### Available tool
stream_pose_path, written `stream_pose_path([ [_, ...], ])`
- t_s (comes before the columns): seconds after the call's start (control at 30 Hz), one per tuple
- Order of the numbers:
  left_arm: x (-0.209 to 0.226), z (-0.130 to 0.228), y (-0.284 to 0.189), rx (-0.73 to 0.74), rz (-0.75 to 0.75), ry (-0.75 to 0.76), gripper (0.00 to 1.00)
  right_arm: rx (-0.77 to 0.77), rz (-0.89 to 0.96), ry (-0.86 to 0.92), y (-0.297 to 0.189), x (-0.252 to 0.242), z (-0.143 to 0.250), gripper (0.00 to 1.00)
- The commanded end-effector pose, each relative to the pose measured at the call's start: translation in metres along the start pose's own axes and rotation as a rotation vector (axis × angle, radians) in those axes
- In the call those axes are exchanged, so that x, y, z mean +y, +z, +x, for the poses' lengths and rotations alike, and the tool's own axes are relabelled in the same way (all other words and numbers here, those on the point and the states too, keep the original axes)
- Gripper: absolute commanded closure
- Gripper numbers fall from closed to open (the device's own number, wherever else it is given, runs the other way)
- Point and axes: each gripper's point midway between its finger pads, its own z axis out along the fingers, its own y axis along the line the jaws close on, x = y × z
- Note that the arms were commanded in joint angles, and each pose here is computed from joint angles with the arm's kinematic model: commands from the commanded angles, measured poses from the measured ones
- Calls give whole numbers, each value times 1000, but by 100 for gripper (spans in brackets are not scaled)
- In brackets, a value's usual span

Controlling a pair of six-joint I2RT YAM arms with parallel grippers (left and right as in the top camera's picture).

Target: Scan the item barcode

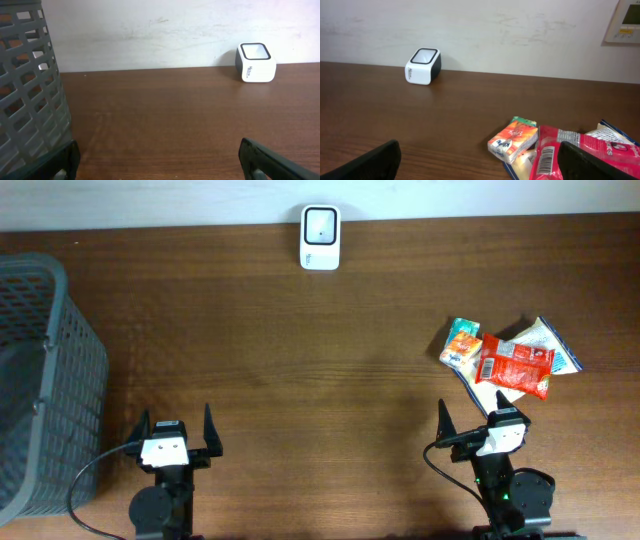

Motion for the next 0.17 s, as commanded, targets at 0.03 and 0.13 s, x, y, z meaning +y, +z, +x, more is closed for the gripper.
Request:
stream_pose_path([
  [0.03, -3, 1, 0, 0, 13, 16, 1, 4, 7, 12, 0, -2, 3, 1],
  [0.13, -3, 1, 0, 0, 13, 16, 1, 4, 8, 12, 0, -2, 3, 1],
])
